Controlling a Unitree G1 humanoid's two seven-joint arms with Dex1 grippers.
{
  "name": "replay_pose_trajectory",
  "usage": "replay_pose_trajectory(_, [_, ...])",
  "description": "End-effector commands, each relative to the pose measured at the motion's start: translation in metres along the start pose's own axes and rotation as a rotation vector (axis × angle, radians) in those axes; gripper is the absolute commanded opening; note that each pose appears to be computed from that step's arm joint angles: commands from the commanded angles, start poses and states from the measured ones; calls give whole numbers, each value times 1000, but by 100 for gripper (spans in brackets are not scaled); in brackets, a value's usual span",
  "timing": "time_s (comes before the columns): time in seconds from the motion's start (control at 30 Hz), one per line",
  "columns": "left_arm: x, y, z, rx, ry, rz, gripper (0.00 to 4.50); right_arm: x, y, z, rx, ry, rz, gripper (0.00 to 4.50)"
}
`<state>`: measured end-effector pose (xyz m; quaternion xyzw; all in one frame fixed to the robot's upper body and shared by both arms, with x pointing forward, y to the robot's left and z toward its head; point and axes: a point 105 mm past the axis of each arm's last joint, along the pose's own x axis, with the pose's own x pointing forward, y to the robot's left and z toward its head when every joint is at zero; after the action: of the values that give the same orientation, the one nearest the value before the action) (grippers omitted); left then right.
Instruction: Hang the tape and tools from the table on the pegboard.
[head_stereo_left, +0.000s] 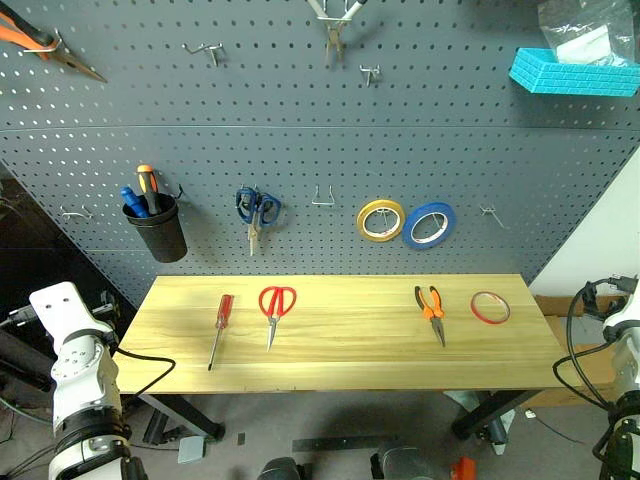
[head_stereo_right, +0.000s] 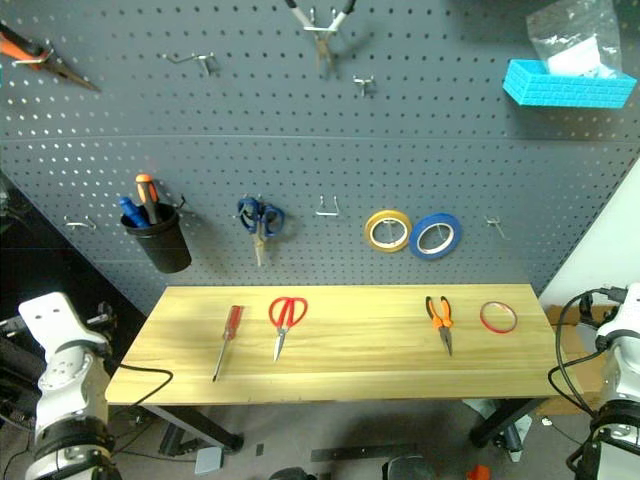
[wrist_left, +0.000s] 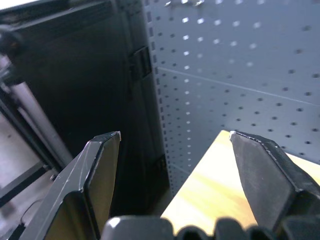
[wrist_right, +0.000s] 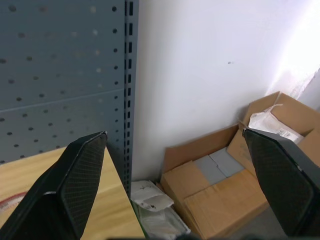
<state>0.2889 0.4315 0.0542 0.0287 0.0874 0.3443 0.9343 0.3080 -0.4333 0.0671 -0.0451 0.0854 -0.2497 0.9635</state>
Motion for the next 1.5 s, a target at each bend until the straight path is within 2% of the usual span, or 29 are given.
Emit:
replay_pose_trajectory(0.03, [2, 10, 22, 47, -85, 29, 375, 4, -1, 24, -17, -71, 7, 450])
replay_pose_trajectory(0.27, [-1, 11, 14, 53, -70, 35, 375, 5, 8, 22, -38, -66, 57, 450])
replay_pose_trajectory(0.43, [-9, 4, 2, -16, -12, 4, 375, 2, 25, 19, -69, -63, 141, 450])
replay_pose_trajectory(0.53, [-17, -5, -5, -76, 22, -11, 375, -5, 47, 17, -102, -66, 239, 450])
replay_pose_trajectory(0.67, [-26, -4, -7, -62, 23, 38, 375, -19, 78, 13, -137, -68, 376, 450])
replay_pose_trajectory(0.77, [-32, -18, 1, -136, -19, -22, 375, -27, 92, 15, -122, -70, 420, 450])
replay_pose_trajectory(0.87, [-37, -40, 9, -99, -29, -72, 375, -27, 91, 16, -111, -57, 408, 450])
replay_pose_trajectory(1.07, [-69, -129, 43, 18, -106, -534, 375, -34, 96, 18, -141, 27, 465, 450])
replay_pose_trajectory(1.17, [-106, -182, 52, 137, -131, -885, 375, -43, 115, 19, -158, 97, 556, 450])
replay_pose_trajectory(1.33, [-157, -234, 55, 271, -112, -1292, 375, -35, 133, 15, -184, 221, 587, 450])
replay_pose_trajectory(1.5, [-188, -256, 63, 344, -135, -1528, 375, -17, 146, 15, -196, 299, 611, 450])
